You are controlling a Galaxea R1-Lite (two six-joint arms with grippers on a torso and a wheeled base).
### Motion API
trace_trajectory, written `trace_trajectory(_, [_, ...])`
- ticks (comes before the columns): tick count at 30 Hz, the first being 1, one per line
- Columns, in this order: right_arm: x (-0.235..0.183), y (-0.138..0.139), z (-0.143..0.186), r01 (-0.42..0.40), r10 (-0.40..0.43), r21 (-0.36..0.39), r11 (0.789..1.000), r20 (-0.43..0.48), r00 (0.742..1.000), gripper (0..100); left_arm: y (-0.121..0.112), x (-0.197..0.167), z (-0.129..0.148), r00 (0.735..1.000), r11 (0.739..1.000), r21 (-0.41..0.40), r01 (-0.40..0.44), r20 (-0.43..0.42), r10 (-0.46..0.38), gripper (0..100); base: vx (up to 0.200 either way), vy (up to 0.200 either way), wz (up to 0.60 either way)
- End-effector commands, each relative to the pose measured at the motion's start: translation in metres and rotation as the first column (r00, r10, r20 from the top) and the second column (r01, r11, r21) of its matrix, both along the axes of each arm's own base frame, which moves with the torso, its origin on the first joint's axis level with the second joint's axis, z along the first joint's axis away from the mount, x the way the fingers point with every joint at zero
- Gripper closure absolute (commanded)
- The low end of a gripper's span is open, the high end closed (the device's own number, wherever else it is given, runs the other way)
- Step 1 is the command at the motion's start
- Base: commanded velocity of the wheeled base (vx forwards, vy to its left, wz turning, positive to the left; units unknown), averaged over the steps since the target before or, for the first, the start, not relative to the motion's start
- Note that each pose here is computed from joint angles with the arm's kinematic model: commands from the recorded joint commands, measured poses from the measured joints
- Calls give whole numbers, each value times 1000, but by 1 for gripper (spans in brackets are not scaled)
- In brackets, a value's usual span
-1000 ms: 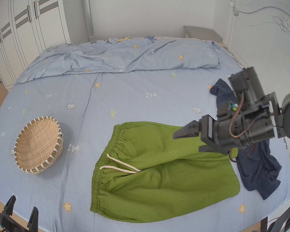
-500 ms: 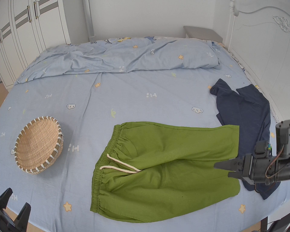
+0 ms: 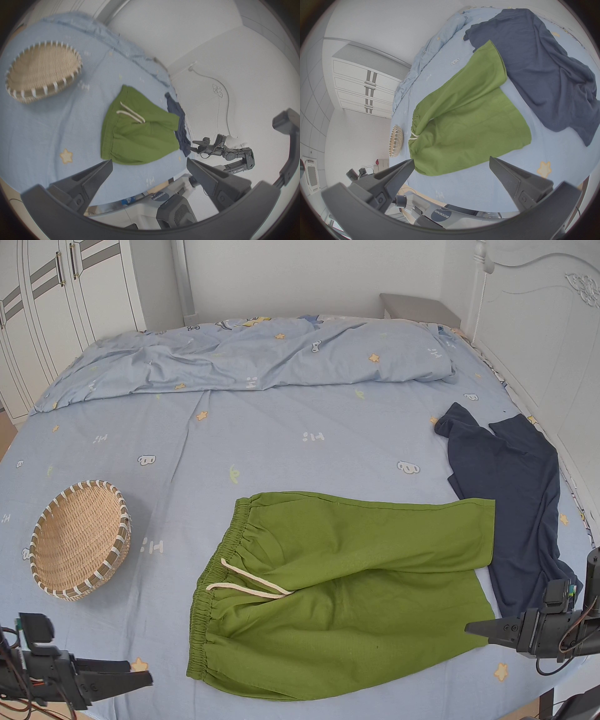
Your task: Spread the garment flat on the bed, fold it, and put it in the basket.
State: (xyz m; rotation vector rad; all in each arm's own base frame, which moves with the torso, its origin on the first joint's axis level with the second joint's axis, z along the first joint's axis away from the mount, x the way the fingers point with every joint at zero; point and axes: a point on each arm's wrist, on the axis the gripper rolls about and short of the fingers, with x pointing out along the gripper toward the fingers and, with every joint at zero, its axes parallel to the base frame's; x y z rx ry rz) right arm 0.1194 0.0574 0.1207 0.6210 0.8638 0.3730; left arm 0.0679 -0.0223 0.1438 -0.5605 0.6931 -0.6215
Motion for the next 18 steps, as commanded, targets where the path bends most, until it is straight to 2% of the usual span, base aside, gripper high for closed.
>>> trace_trajectory(1, [-13, -9, -14, 20, -21, -9, 1000, -19, 1000, 0, -11, 51, -78, 896, 991, -53, 124, -422, -135, 0, 0, 0, 0])
trace_trajectory(2, [-13, -9, -14, 20, -21, -9, 1000, -19, 1000, 0, -11, 51, -78, 896, 991, -53, 124, -422, -135, 0, 0, 0, 0])
trace_trajectory(4, [-13, -10, -14, 20, -20, -16, 1000, -15, 1000, 0, -8, 63, -95, 891, 992, -23, 125, -438, -123, 0, 0, 0, 0])
trace_trajectory(6, [-13, -10, -15, 16, -16, -21, 1000, -15, 1000, 0, -1, 70, -102, 899, 993, -6, 116, -425, -108, 0, 0, 0, 0])
trace_trajectory(8, [-13, -10, -14, 17, -18, -19, 1000, -11, 1000, 0, 1, 76, -106, 904, 992, 10, 126, -413, -110, 0, 0, 0, 0])
trace_trajectory(12, [-11, -11, -12, 31, -31, -17, 999, -3, 1000, 0, 1, 89, -113, 892, 992, 9, 126, -439, -110, 0, 0, 0, 0])
trace_trajectory(18, [-10, -11, -11, 31, -31, -15, 999, 0, 1000, 0, -1, 100, -111, 891, 993, 1, 120, -440, -108, 0, 0, 0, 0])
